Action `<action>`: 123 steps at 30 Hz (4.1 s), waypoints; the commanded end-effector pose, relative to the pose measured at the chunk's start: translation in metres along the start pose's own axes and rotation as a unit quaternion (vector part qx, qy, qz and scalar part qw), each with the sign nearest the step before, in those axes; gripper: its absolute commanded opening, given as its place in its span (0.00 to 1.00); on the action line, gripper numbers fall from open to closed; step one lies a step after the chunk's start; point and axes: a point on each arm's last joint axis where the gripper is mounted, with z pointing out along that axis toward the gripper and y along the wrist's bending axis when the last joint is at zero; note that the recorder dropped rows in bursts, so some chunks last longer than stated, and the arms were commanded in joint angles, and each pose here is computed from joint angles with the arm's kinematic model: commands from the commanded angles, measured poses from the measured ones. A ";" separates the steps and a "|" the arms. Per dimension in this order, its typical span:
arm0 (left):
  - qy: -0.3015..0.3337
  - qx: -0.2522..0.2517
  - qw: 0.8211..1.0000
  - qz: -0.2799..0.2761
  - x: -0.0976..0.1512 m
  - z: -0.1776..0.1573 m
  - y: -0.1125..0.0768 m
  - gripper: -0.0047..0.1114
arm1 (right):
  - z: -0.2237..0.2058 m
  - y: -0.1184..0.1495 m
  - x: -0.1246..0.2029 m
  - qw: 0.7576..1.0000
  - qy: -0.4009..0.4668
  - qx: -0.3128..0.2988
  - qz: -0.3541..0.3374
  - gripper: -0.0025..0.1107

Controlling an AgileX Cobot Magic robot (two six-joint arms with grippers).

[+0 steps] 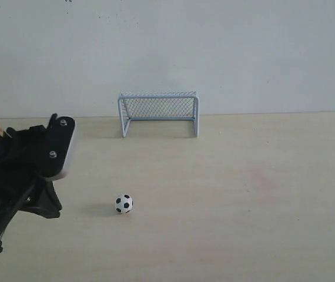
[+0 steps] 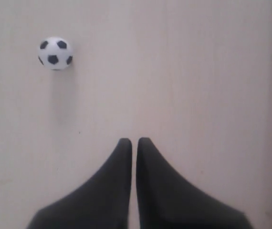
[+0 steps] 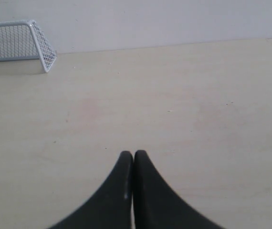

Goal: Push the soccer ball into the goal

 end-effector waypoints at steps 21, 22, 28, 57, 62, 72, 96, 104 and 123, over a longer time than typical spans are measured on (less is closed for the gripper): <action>0.101 0.049 0.983 0.143 -0.062 0.076 0.037 0.08 | 0.000 0.000 -0.001 1.000 -0.006 0.001 0.000 0.02; 0.101 0.050 0.983 0.144 -0.062 0.078 0.037 0.08 | 0.000 0.000 -0.001 1.000 -0.006 0.001 0.000 0.02; 0.098 0.056 0.980 0.164 -0.061 0.096 0.038 0.08 | 0.000 0.000 -0.001 1.000 -0.006 0.001 0.000 0.02; 0.096 0.056 0.976 0.186 -0.058 0.131 0.040 0.08 | 0.000 0.000 -0.001 1.000 -0.006 0.001 0.000 0.02; 0.102 0.043 0.974 0.200 -0.056 0.131 0.043 0.08 | 0.000 0.000 -0.001 1.000 -0.006 0.001 0.000 0.02; 0.100 0.037 0.976 0.189 -0.057 0.132 0.044 0.08 | 0.000 0.000 -0.001 1.000 -0.006 0.001 0.000 0.02; 0.020 -0.323 0.946 0.005 -0.077 0.025 0.094 0.08 | 0.000 0.000 -0.001 1.000 -0.007 0.001 0.000 0.02; -0.028 -0.404 0.878 -0.256 -0.043 -0.102 0.044 0.08 | 0.000 0.000 -0.001 1.000 -0.007 0.001 0.000 0.02; -0.210 -0.420 0.765 -0.441 0.067 -0.177 -0.155 0.08 | 0.000 0.000 -0.001 1.000 -0.008 0.000 0.000 0.02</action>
